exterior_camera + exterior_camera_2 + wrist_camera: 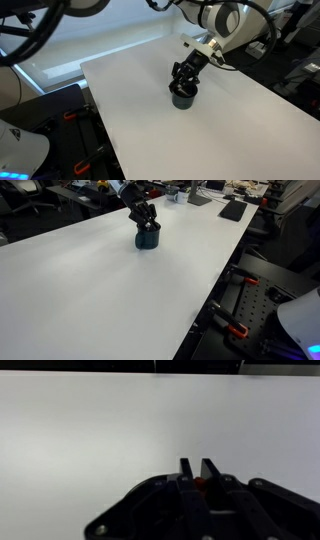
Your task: Remove the marker from the cup
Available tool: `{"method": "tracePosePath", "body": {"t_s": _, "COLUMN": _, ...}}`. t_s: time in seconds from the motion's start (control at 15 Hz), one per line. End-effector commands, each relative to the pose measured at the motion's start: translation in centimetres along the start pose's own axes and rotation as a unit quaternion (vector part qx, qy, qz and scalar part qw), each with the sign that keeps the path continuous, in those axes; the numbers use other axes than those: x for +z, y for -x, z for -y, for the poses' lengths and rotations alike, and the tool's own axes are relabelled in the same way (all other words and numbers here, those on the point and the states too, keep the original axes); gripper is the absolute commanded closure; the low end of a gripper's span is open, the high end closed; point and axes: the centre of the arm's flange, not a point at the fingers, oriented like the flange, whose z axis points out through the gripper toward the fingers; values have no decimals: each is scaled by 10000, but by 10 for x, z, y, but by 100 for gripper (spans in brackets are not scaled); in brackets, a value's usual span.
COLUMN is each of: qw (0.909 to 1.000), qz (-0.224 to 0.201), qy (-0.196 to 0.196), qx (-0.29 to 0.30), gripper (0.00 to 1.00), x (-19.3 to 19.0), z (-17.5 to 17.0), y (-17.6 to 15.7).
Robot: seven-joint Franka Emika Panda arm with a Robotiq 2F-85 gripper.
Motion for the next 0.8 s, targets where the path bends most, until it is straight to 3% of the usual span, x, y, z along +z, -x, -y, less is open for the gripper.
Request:
{"method": "tracePosePath", "body": {"t_s": 0.0, "qw": 9994, "qz": -307, "qy": 170, "qx": -28, "gripper": 96, "x": -6, "z": 5, "y": 25}}
{"method": "tracePosePath", "body": {"t_s": 0.4, "qw": 9931, "qz": -1066, "qy": 496, "qx": -5, "gripper": 96, "x": -25, "z": 21, "y": 71}}
{"method": "tracePosePath", "body": {"t_s": 0.73, "qw": 9876, "qz": -1451, "qy": 601, "qx": -82, "gripper": 96, "x": -34, "z": 32, "y": 102}}
